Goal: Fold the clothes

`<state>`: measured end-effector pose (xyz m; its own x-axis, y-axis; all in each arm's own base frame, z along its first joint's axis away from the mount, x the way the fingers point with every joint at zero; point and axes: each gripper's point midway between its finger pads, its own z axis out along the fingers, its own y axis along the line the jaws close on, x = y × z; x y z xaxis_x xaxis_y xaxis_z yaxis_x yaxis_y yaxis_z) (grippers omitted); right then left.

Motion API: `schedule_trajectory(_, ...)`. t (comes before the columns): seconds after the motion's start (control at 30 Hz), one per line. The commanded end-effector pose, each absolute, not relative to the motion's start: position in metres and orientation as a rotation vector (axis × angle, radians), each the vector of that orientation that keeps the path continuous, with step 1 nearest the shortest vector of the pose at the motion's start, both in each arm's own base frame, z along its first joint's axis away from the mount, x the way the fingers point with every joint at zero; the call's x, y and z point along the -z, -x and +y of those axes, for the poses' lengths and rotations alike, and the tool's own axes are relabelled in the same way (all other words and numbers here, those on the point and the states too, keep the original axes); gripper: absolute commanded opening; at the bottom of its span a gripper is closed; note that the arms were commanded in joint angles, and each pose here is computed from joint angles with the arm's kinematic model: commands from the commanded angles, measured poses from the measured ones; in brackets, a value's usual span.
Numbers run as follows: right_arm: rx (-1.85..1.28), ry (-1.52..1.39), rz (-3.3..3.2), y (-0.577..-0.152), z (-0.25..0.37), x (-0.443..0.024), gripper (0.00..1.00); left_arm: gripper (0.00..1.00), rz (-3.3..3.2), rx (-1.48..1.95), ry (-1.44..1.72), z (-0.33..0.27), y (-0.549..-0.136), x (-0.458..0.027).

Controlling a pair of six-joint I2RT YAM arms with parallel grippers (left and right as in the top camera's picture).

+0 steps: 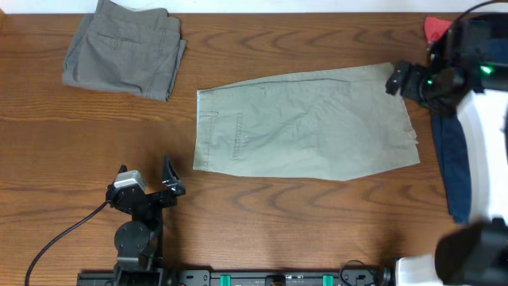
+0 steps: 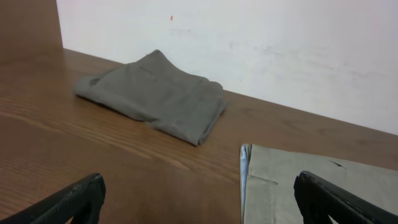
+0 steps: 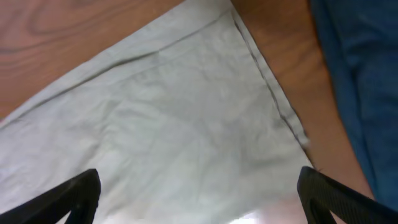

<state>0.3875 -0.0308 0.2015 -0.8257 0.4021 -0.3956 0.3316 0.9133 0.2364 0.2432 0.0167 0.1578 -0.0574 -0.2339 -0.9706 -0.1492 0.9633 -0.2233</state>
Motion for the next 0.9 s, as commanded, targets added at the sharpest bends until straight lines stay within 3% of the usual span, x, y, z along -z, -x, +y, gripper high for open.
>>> schedule_trajectory(0.0,-0.239,-0.558,2.557,-0.366,-0.028,-0.24,0.99,0.98,1.683,0.035,0.298,0.02,-0.242,-0.14)
schedule_trajectory(0.13,-0.24,-0.562,2.592,-0.331,-0.021,-0.241,0.99,0.98,1.682,0.035,0.298,0.02,-0.242,-0.141)
schedule_trajectory(0.33,-0.249,-0.621,2.653,-0.293,-0.014,-0.206,0.99,0.98,1.682,0.035,0.299,0.02,-0.242,-0.141)
schedule_trajectory(0.87,-0.276,-1.002,2.733,-0.26,-0.01,-0.113,0.99,0.98,1.724,0.314,0.245,-0.018,-0.243,-0.135)
